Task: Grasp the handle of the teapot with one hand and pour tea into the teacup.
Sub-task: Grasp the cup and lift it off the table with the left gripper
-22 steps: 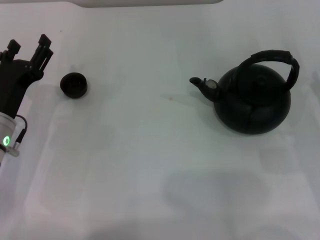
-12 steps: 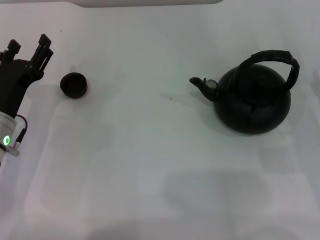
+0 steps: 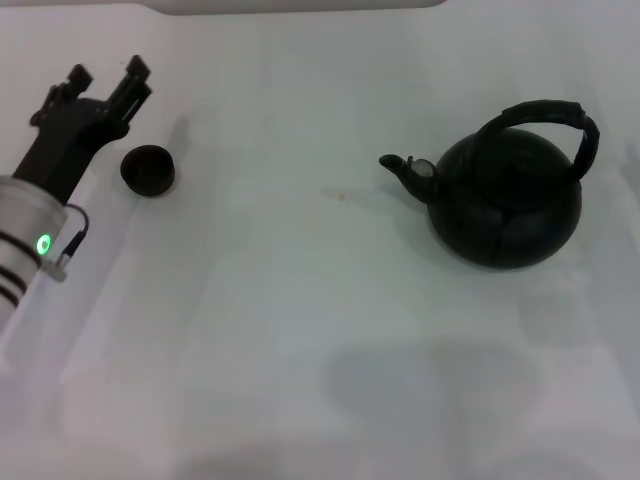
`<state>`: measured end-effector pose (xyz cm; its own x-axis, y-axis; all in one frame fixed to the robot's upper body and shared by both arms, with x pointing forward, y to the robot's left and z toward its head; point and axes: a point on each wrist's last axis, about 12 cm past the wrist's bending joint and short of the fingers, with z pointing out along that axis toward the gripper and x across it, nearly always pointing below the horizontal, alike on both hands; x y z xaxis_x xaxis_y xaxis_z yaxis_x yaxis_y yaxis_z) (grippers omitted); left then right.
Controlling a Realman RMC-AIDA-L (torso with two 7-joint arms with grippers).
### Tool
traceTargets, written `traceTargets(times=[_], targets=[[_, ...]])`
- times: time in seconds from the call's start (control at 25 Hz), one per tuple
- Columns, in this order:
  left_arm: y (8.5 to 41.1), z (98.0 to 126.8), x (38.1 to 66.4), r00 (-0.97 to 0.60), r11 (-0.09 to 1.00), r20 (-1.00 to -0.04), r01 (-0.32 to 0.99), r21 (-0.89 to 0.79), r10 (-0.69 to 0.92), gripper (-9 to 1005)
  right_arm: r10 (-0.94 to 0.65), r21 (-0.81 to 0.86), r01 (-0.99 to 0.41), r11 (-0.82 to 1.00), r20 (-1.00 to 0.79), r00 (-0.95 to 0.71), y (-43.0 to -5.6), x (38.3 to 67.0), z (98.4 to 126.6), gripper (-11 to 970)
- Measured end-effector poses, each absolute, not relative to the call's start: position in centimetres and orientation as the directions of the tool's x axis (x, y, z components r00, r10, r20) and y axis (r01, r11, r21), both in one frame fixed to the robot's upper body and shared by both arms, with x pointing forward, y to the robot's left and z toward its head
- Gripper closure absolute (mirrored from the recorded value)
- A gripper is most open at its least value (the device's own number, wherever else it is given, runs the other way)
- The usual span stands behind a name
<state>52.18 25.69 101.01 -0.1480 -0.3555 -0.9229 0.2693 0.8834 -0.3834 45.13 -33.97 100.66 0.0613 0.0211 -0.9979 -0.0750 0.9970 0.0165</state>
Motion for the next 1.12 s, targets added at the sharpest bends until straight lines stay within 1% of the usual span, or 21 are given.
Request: traceTargets(times=[0.16,0.24,0.28,0.32,0.48,0.68,0.76,0.8,0.92,1.12], targets=[[25.5,101.9,54.9,-0.219,0.868,-0.923,0.326,-0.374,-0.316,135,0.018,0.014,-0.074,0.997,-0.998,0.058,-34.0,45.1,100.6,83],[25.7,102.8,57.0,-0.271,0.857,-0.921,0.363,-0.367,-0.28,135,0.017,0.013,-0.072,0.997,-0.998,0.055,-34.1,45.1,100.6,84],[25.7,102.8,57.0,-0.271,0.857,-0.921,0.363,-0.367,-0.28,135,0.017,0.013,-0.072,0.997,-0.998,0.052,-34.1,45.1,100.5,84],[25.8,103.1,57.7,-0.29,0.854,-0.92,0.375,-0.362,-0.263,135,0.016,0.013,-0.071,0.997,-0.999,0.049,-34.1,45.1,100.5,84],[25.8,104.7,60.3,-0.37,0.842,-0.914,0.43,-0.327,-0.165,134,0.015,0.012,-0.069,0.998,-0.999,0.039,-34.1,45.1,100.4,84],[26.0,106.8,62.6,-0.472,0.826,-0.88,0.478,-0.3,-0.047,134,0.012,0.011,-0.069,0.998,-1.0,0.023,-34.2,45.3,100.2,84],[26.0,108.3,63.7,-0.526,0.817,-0.849,0.509,-0.271,0.046,134,0.01,0.009,-0.068,0.998,-1.0,0.016,-34.2,45.4,100.2,84],[26.0,108.3,63.7,-0.526,0.817,-0.849,0.509,-0.271,0.046,134,0.01,0.009,-0.068,0.998,-1.0,0.016,-34.2,45.4,100.2,84],[25.8,109.7,64.5,-0.56,0.804,-0.821,0.537,-0.256,0.112,135,0.011,0.01,-0.063,0.998,-1.0,0.017,-34.3,45.6,100.3,84],[25.5,110.8,65.0,-0.62,0.795,-0.751,0.563,-0.225,0.227,135,0.011,0.01,-0.061,0.998,-1.0,0.018,-34.3,45.8,100.3,84]])
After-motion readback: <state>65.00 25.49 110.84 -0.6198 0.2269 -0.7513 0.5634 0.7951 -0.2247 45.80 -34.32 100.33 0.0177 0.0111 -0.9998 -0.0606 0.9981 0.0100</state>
